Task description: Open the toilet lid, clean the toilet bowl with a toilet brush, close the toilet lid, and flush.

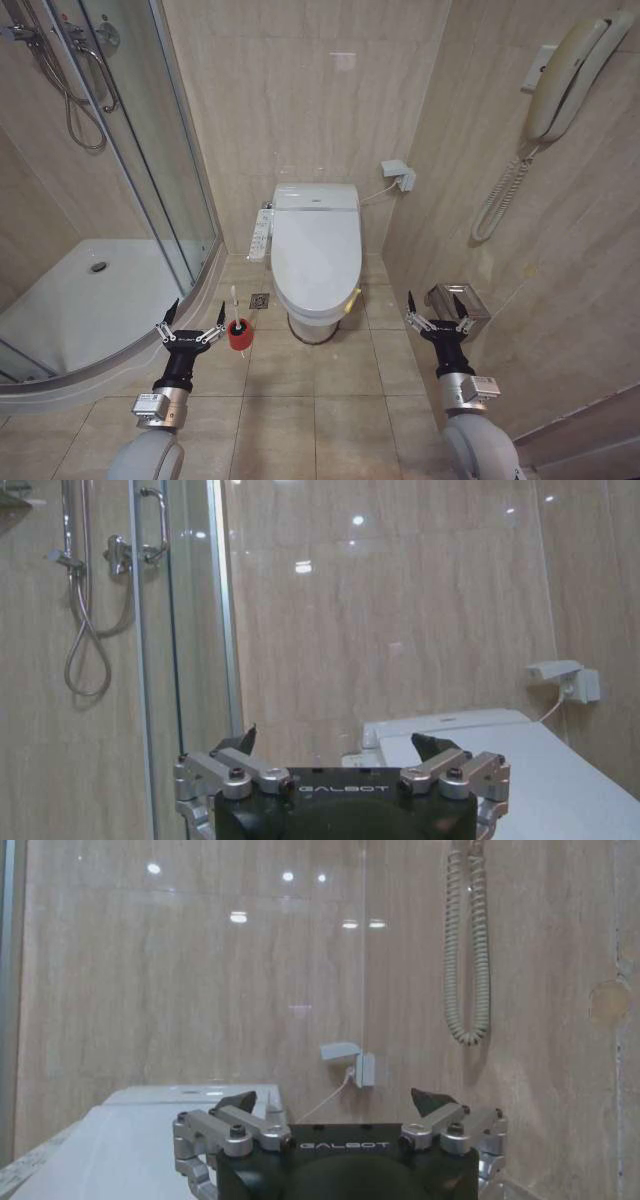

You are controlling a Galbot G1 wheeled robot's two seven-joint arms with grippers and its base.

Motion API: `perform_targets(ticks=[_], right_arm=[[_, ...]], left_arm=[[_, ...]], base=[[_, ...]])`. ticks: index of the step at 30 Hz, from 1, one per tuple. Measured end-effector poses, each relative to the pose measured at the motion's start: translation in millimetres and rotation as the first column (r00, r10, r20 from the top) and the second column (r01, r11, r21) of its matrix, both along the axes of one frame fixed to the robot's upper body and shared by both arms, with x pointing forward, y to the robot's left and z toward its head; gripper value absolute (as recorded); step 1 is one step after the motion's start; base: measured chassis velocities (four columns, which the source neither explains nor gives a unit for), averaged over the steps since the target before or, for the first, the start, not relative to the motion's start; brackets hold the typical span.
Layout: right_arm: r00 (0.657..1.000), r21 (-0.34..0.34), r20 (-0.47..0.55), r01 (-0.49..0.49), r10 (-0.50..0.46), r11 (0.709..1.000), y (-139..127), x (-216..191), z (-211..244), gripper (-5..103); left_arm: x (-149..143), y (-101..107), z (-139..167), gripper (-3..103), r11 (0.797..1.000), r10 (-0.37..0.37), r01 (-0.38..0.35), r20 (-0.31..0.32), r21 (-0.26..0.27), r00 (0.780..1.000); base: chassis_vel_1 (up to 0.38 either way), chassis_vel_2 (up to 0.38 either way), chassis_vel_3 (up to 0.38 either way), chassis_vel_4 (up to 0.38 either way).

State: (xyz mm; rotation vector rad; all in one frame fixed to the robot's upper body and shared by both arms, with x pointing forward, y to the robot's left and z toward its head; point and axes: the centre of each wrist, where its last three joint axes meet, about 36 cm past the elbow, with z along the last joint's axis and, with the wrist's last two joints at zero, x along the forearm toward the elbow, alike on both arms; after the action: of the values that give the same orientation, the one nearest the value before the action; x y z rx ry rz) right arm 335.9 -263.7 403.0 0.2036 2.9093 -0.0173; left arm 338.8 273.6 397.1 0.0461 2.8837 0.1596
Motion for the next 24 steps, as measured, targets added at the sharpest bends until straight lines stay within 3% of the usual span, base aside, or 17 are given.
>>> perform_targets(ticks=[24], right_arm=[[1.000,0.000,0.000,0.000,0.000,1.000,0.0,0.0,0.0,100]], left_arm=[[0.0,0.0,0.0,100,1.000,0.000,0.000,0.000,0.000,1.000]], base=[[0.000,0.000,0.000,0.000]])
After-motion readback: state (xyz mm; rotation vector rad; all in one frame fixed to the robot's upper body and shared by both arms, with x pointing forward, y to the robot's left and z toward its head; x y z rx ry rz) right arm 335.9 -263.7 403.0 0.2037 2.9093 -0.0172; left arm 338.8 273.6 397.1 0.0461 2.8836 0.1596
